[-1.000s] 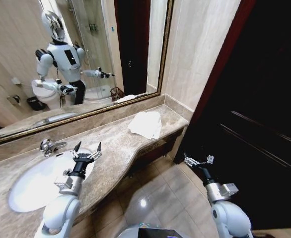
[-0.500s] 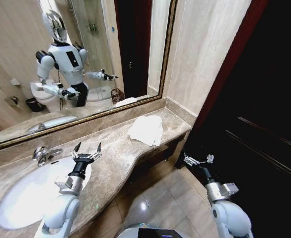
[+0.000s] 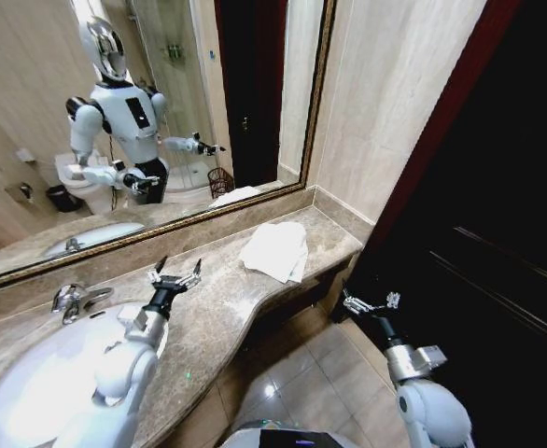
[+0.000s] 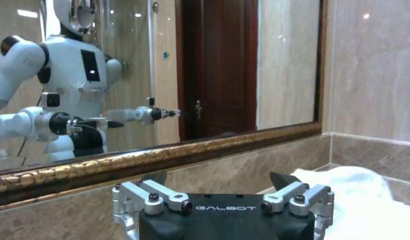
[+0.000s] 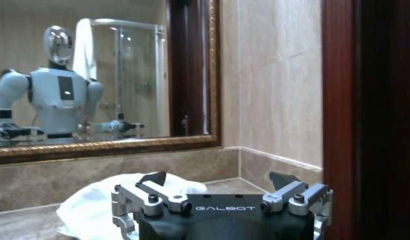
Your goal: Discard the used towel into the hamper.
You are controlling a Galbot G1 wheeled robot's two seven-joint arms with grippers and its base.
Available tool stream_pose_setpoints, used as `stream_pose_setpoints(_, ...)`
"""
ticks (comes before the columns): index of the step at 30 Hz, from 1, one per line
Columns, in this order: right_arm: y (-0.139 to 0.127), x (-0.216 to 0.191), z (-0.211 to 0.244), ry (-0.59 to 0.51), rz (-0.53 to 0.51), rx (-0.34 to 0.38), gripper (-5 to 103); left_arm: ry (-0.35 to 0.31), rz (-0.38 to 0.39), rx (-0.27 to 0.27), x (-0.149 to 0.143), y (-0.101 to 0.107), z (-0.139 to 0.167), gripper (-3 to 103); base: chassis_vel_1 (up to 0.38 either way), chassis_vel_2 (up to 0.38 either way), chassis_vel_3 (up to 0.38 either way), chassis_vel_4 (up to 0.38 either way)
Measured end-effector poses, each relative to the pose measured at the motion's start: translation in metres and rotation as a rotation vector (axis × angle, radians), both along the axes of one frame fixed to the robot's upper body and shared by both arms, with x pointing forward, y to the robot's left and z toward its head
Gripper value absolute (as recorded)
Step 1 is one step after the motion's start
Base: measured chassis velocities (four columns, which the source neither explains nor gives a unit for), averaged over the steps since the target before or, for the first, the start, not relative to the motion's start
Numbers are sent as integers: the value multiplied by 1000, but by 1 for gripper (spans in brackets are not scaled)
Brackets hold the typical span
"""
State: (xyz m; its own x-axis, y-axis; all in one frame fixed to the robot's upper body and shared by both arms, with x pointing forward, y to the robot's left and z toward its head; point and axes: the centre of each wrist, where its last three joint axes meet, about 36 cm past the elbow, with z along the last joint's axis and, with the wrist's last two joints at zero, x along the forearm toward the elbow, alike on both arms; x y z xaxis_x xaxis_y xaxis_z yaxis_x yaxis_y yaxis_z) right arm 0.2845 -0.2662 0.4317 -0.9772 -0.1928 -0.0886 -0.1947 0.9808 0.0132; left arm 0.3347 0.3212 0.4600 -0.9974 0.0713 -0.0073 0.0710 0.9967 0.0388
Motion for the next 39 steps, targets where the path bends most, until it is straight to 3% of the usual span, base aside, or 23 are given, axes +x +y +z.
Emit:
stream_pose_setpoints(4, 1, -2, -3, 12, -4, 0, 100, 13, -31, 5, 22, 4, 0, 100, 0, 0, 0, 0)
stream_pose_setpoints(8, 0, -3, -5, 21, -18, -4, 100, 36, -81, -2, 42, -4, 0, 100, 0, 0, 0, 0)
stream_pose_setpoints(10, 0, -3, -5, 20, -25, -8, 100, 57, -124, -8, 60, -18, -1, 100, 0, 0, 0, 0)
stream_pose_setpoints(15, 1, 2, -3, 19, -30, -14, 100, 58, -155, -17, 96, -38, 3, 100, 0, 0, 0, 0)
stream_pose_setpoints(26, 3, 10, -4, 23, -34, -19, 100, 122, -184, 10, 170, -50, -2, 100, 0, 0, 0, 0)
stream_pose_setpoints(33, 1, 8, -6, 29, -44, -29, 100, 170, -253, -29, 203, -85, -10, 100, 0, 0, 0, 0)
stream_pose_setpoints(35, -2, 7, -6, 32, -51, -34, 100, 191, -285, -44, 211, -105, -10, 100, 0, 0, 0, 0)
stream_pose_setpoints(39, -5, 6, -7, 30, -57, -29, 100, 214, -289, -47, 222, -122, -13, 100, 0, 0, 0, 0)
